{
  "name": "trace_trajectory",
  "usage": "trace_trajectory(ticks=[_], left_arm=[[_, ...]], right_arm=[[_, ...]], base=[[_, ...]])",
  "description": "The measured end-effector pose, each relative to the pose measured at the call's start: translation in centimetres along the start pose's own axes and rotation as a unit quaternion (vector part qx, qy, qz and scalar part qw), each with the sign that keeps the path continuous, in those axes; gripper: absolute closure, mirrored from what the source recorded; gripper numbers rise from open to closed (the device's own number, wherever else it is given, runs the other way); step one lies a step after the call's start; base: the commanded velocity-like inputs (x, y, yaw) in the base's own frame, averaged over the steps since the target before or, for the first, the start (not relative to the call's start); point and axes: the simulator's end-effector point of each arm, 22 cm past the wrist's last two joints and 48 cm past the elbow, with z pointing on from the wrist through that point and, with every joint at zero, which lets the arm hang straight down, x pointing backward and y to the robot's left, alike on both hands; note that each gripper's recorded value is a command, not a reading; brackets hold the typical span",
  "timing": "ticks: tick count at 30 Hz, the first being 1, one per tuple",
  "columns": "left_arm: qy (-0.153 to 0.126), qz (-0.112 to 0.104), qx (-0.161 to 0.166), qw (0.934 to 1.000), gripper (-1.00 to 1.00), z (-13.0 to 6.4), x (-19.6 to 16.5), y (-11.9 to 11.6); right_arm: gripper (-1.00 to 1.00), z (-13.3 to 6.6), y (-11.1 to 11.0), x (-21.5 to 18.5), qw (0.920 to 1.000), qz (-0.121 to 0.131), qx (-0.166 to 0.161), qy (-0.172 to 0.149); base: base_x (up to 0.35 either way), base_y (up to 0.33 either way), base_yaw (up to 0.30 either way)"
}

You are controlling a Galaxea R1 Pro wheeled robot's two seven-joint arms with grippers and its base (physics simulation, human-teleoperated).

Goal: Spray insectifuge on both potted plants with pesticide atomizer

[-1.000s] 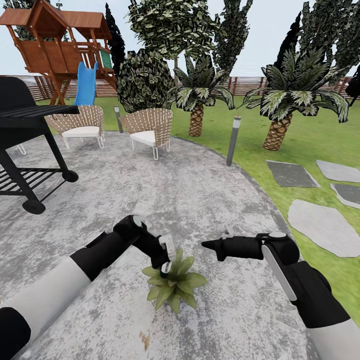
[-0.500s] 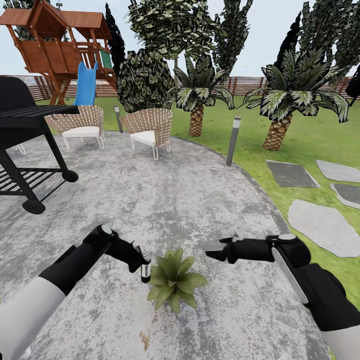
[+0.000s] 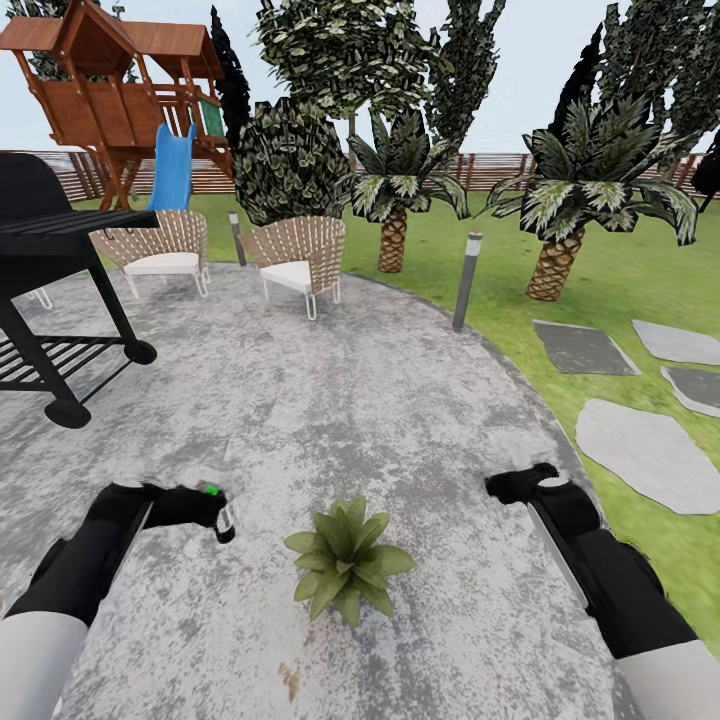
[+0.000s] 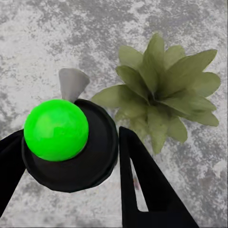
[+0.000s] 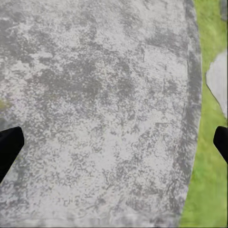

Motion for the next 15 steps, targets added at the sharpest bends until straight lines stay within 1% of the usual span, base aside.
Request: trace_trajectory(ticks=[1,3,5,7,8,9,11,13,15], left_arm=[[0.013,-0.01,-0.018,0.9997,1.0,0.2,1.2,0.8],[0.044,-0.029,-0.042,0.9977,1.0,0.4,4.0,1.6],[0.057,-0.039,-0.046,0.9965,1.0,0.6,5.4,1.5],[0.069,-0.045,-0.047,0.9955,1.0,0.7,6.8,1.4],[0.076,-0.048,-0.046,0.9948,1.0,0.8,7.8,1.2],[0.09,-0.055,-0.044,0.9934,1.0,0.8,9.2,0.9],[0.119,-0.07,-0.044,0.9894,1.0,0.7,11.3,0.6],[0.15,-0.087,-0.045,0.9838,1.0,0.4,13.0,0.3],[0.163,-0.096,-0.044,0.9809,1.0,0.3,13.7,0.0]], right_arm=[[-1.0,0.5,-0.7,1.1,0.9998,0.004,0.013,0.014],[-1.0,1.2,-1.4,2.6,0.9991,0.009,0.026,0.033],[-1.0,1.4,-1.4,3.0,0.9988,0.013,0.026,0.039],[-1.0,1.4,-0.4,3.3,0.9984,0.033,0.005,0.045],[-1.0,1.4,0.6,3.4,0.9972,0.054,-0.018,0.048],[-1.0,1.4,1.7,3.5,0.9946,0.079,-0.043,0.052],[-1.0,1.3,2.8,3.5,0.9899,0.11,-0.07,0.055],[-1.0,1.3,3.3,3.7,0.9859,0.13,-0.086,0.06],[-1.0,1.4,3.4,3.9,0.9847,0.136,-0.089,0.064]], base=[[0.0,0.0,0.0],[0.0,0.0,0.0],[0.0,0.0,0.0],[0.0,0.0,0.0],[0.0,0.0,0.0],[0.0,0.0,0.0],[0.0,0.0,0.0],[0.0,0.0,0.0],[0.0,0.0,0.0]])
